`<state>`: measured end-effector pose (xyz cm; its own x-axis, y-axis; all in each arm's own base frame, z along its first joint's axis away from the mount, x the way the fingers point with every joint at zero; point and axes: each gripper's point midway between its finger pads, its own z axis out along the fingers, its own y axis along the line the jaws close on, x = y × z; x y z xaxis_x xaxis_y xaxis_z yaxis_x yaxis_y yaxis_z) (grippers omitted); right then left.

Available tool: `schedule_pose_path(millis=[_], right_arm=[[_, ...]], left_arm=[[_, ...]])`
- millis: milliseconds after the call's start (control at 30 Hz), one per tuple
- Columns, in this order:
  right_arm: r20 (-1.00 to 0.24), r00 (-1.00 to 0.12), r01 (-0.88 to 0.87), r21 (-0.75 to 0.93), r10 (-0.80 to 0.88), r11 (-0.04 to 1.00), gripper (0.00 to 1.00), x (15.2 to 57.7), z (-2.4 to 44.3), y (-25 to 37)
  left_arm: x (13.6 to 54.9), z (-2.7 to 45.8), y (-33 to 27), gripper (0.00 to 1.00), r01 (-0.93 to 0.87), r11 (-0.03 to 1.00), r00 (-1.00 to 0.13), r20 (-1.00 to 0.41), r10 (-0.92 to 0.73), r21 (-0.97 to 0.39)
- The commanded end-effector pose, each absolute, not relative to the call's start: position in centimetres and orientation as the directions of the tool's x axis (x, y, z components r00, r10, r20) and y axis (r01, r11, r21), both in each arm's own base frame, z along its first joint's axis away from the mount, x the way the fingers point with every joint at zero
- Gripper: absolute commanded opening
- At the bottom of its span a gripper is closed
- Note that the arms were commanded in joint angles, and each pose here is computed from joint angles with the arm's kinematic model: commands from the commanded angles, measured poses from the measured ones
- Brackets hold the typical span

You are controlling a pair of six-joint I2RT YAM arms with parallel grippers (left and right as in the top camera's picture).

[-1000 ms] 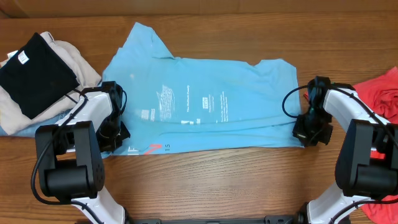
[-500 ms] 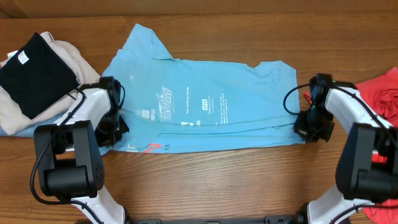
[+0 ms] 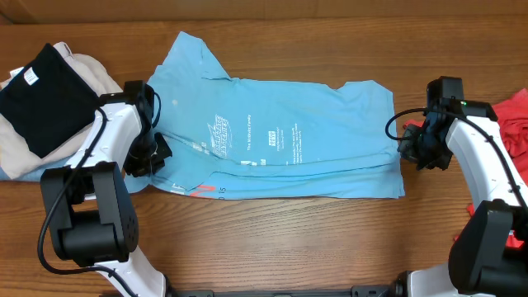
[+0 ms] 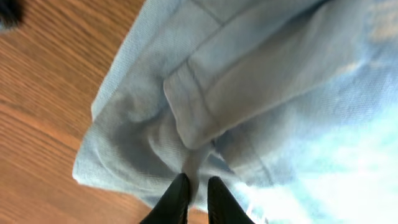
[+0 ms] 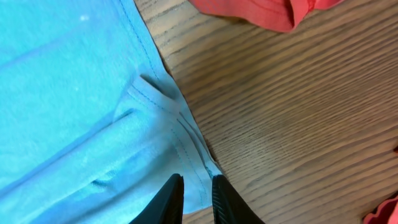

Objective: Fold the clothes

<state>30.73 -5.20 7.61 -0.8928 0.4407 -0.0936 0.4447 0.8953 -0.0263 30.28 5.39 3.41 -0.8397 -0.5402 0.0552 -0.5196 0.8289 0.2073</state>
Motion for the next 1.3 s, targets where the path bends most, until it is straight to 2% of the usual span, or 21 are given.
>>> schedule_pose_path(millis=[0,133,333,500,633,733,833,1067,1267], right_arm=[[-0.11,-0.895,0.436,-0.012,0.432,0.9,0.2,31.1,8.2,-5.3],[-0.084,-0.898,0.436,-0.02,0.433,0.9,0.25,30.4,8.1,-5.2],[-0.026,-0.901,0.434,-0.005,0.433,0.901,0.21,29.0,6.6,-4.4],[-0.002,-0.902,0.431,0.09,0.433,0.898,0.19,28.7,4.5,-2.7],[0.005,-0.902,0.431,0.095,0.433,0.897,0.19,28.0,2.9,-2.4],[0.0,-0.901,0.433,0.075,0.434,0.898,0.29,27.4,1.8,-2.7],[-0.029,-0.899,0.437,0.028,0.438,0.899,0.3,27.5,1.5,-3.7],[-0.102,-0.894,0.434,0.047,0.437,0.9,0.34,29.3,1.7,-4.0],[-0.087,-0.895,0.434,0.051,0.437,0.9,0.33,29.0,1.6,-3.8]], left_arm=[[30.1,3.9,5.5,0.14,-0.508,0.837,-0.844,0.077,-0.531,0.201],[28.7,4.2,6.0,0.15,-0.49,0.833,-0.841,0.111,-0.529,0.256],[27.3,3.8,7.2,0.17,-0.496,0.796,-0.825,0.097,-0.557,0.348],[26.8,2.4,7.1,0.21,-0.507,0.79,-0.819,0.092,-0.566,0.345],[26.0,0.9,6.9,0.24,-0.509,0.792,-0.817,0.099,-0.567,0.338],[25.6,0.2,6.6,0.24,-0.512,0.794,-0.815,0.107,-0.569,0.328],[25.8,0.0,6.6,0.25,-0.516,0.796,-0.816,0.1,-0.569,0.318],[25.9,0.0,6.6,0.27,-0.517,0.795,-0.816,0.097,-0.569,0.317],[25.9,0.0,6.6,0.27,-0.517,0.795,-0.817,0.097,-0.569,0.317]])
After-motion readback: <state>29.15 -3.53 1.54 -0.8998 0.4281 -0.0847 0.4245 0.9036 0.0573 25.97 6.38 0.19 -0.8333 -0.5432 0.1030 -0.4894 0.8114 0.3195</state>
